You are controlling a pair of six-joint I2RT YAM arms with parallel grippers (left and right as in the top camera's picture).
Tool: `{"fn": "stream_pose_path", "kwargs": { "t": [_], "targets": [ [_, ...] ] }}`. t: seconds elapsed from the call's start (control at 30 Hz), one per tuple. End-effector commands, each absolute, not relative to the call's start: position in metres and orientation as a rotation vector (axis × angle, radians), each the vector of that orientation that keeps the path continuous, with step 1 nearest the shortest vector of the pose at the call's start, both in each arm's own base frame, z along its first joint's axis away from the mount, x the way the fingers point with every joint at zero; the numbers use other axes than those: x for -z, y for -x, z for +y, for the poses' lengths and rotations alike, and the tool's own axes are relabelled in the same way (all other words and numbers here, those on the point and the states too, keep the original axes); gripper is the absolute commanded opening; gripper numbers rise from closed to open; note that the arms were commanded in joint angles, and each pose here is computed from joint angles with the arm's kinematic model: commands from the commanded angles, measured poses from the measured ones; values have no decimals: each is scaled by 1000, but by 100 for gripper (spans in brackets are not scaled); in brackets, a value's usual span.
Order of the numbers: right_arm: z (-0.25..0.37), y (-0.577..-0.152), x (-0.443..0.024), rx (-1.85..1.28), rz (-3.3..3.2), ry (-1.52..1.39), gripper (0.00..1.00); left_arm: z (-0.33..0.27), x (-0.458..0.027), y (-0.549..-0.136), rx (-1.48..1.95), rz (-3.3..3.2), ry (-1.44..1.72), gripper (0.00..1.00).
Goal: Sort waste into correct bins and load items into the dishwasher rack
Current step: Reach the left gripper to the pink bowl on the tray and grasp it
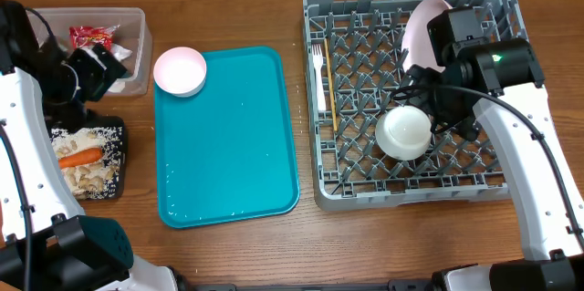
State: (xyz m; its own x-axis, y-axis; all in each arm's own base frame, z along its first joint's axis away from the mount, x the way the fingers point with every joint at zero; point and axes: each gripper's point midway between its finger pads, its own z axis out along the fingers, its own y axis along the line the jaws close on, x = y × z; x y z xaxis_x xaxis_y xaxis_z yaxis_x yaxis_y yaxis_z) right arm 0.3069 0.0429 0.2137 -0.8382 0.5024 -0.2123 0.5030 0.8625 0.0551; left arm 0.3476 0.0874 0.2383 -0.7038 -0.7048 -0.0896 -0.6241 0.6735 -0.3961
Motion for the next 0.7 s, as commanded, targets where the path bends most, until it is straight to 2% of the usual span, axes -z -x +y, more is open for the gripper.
{"fn": "stream_pose_path", "kwargs": {
  "t": [0.0,0.03,0.2,0.47,0.5,0.53,0.6,0.63,0.67],
  "targets": [
    [40,-307,-226,-3,2767,-775,100,26,-267,-373,846,2609,600,100],
    [40,-307,-226,-3,2767,-775,100,11,-265,-380,776,2632,446,100],
    [40,-307,-226,-3,2767,-775,100,-19,-260,-401,552,2647,238,100],
    [40,-307,-226,-3,2767,-775,100,-40,-264,-435,341,2552,109,99],
    [40,-307,-226,-3,2767,-775,100,-38,-263,-441,298,2542,111,73],
    [40,-307,-226,-3,2767,-775,100,-34,-261,-446,247,2533,121,50],
    [40,-307,-226,-3,2767,-775,100,-23,-254,-455,167,2526,182,14],
    [40,-307,-226,-3,2767,-775,100,-15,-249,-461,120,2522,240,4],
    [40,-307,-226,-3,2767,-775,100,-10,-244,-465,93,2520,286,4]
  ]
}}
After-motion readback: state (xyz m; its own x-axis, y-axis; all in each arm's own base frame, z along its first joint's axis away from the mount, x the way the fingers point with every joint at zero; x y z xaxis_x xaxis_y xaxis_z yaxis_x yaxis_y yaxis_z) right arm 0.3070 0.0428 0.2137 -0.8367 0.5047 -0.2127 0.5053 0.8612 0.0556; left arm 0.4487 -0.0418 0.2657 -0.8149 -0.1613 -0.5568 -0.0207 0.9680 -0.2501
